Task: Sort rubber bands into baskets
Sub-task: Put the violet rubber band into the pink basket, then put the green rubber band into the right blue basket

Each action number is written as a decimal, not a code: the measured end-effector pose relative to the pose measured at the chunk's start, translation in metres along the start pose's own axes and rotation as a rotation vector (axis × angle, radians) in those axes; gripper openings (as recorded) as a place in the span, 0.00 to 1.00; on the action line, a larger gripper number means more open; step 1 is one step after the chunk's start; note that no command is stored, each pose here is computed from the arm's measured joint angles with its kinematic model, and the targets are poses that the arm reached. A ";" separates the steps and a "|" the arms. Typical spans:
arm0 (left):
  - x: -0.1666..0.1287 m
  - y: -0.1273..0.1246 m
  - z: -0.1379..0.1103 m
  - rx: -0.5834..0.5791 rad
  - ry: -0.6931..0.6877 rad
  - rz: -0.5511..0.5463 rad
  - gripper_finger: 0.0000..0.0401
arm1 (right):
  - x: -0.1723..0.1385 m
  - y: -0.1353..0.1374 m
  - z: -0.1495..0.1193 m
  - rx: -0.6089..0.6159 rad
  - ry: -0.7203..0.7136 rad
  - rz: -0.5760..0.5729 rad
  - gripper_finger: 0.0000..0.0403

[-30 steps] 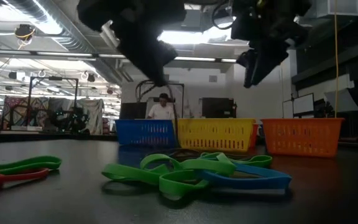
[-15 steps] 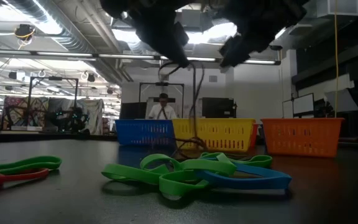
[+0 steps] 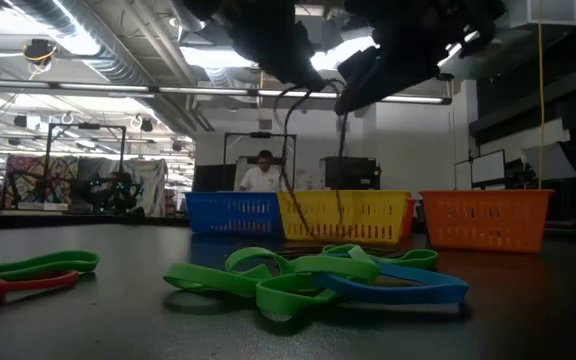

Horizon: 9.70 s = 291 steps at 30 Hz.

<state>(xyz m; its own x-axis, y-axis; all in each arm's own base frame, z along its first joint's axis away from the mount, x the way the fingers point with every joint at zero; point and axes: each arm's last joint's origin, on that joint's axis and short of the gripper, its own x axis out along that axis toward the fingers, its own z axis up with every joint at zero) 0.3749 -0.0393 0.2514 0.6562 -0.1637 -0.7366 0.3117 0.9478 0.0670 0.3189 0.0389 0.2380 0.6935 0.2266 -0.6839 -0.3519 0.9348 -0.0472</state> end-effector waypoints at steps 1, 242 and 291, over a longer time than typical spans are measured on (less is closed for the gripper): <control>0.000 0.000 0.001 0.000 -0.007 0.002 0.00 | 0.002 0.001 0.001 -0.004 -0.003 -0.007 0.35; 0.027 0.174 -0.056 -0.231 -0.159 0.446 0.37 | -0.073 -0.091 0.003 0.317 0.277 -0.040 0.43; -0.025 0.024 -0.018 -0.035 0.158 0.092 0.32 | 0.099 0.103 0.002 -0.146 0.468 0.136 0.43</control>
<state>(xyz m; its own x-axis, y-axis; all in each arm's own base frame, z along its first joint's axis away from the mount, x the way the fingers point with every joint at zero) 0.3539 -0.0077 0.2590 0.5636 -0.0336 -0.8254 0.2297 0.9661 0.1175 0.3527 0.1580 0.1665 0.2913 0.1655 -0.9422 -0.5270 0.8497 -0.0137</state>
